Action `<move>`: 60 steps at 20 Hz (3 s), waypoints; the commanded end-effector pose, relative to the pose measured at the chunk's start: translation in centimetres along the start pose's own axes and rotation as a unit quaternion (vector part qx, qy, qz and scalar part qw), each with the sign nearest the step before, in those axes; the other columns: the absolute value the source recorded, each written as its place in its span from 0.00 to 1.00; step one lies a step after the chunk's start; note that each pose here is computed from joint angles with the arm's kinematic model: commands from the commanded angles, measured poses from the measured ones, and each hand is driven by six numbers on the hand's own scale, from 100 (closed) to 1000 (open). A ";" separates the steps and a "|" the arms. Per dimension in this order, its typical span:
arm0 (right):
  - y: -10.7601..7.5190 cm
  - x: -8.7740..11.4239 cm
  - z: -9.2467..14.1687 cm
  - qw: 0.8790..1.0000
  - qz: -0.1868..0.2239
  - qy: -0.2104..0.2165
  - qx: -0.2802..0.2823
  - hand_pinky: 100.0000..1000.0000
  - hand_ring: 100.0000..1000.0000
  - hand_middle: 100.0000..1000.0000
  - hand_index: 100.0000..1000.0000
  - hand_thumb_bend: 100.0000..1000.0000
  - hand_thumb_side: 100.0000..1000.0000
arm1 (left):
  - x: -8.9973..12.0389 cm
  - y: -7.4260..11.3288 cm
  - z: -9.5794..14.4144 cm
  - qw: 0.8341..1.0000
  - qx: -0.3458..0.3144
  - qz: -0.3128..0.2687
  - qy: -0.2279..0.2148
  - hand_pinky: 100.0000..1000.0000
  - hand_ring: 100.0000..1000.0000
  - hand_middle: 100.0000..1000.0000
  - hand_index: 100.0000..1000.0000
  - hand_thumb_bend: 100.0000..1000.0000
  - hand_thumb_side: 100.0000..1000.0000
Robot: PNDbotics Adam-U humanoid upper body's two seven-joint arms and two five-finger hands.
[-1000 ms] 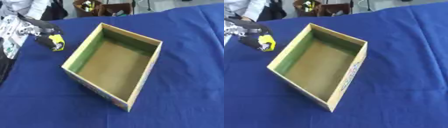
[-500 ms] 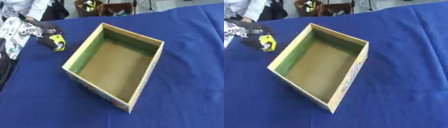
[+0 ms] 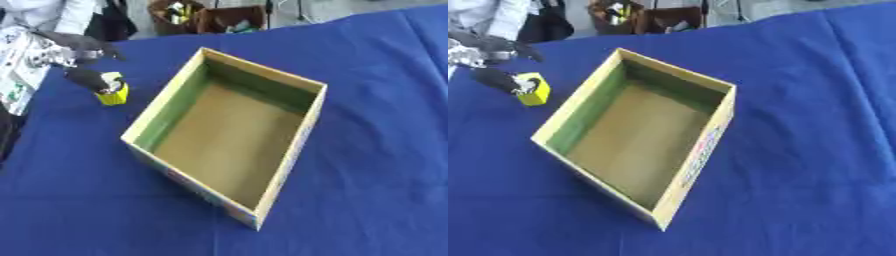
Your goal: Pick up objects on the table and place them in the box.
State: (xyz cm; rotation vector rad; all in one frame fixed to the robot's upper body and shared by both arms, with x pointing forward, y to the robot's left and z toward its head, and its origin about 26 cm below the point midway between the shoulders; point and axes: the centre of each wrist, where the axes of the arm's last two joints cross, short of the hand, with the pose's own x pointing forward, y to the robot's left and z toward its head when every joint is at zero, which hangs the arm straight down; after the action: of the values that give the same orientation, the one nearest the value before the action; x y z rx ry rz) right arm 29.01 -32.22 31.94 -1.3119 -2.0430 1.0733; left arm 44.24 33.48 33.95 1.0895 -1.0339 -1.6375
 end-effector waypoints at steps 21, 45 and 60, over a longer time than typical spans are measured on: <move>-1.0 0.0 -0.1 1.000 0.013 0.000 -0.022 0.70 0.81 0.79 0.78 0.00 0.80 | -4.4 0.8 2.3 0.997 0.009 0.036 0.069 0.98 1.00 1.00 1.00 0.56 0.81; -0.9 0.2 -0.1 0.999 0.003 0.008 -0.034 0.69 0.80 0.78 0.76 0.00 0.80 | -4.0 0.4 1.6 0.998 -0.010 0.025 0.060 0.88 0.88 0.92 1.00 0.17 0.65; -0.8 0.1 -0.1 0.999 -0.011 0.013 -0.048 0.70 0.79 0.77 0.76 0.00 0.80 | -3.7 0.2 1.1 0.997 0.024 0.013 0.075 0.62 0.56 0.48 0.69 0.00 0.54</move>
State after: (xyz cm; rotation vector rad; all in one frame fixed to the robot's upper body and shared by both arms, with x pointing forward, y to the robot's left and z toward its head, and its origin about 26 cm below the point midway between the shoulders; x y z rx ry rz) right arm 29.07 -32.25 31.72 -1.3163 -2.0783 0.9653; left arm 44.53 36.59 33.80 1.1589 -0.9771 -1.5163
